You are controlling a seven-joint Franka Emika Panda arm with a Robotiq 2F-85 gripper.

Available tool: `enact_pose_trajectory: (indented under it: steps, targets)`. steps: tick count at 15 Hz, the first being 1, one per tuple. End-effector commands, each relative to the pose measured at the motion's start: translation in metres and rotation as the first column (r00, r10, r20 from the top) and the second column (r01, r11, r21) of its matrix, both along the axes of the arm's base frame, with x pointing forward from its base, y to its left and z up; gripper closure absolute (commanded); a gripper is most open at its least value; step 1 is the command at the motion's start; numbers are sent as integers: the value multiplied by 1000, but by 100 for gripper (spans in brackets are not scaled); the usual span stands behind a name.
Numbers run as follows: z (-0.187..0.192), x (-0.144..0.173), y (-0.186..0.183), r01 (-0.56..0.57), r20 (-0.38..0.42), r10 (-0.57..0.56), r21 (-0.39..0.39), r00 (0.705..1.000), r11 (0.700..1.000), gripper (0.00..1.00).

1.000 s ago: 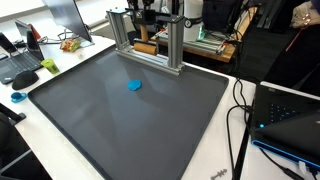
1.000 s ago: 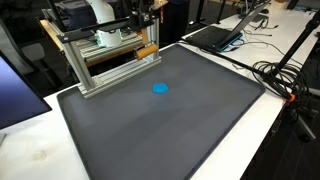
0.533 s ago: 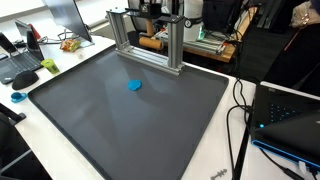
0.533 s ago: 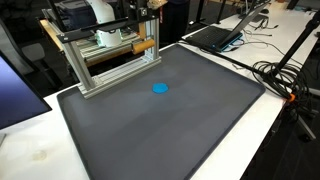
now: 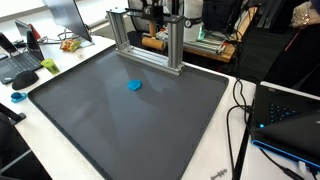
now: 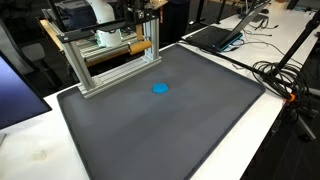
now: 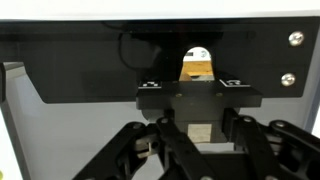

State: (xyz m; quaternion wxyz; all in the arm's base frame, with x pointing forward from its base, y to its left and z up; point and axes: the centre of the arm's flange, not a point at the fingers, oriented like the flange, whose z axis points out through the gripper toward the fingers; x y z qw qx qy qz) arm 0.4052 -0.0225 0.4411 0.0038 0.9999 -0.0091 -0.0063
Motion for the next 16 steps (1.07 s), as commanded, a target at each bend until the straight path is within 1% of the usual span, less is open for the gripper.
enact_pose_trajectory:
  steps: [1,6,10,16]
  targets:
    - [2,-25,0,19,-1,-19,-13,1000,1000,78]
    - [0,-45,1,16,0,-16,-17,1000,1000,78]
    - [-2,-55,4,6,-3,-6,-16,1000,1000,78]
    - [0,-58,3,-4,-19,3,-30,1000,1000,78]
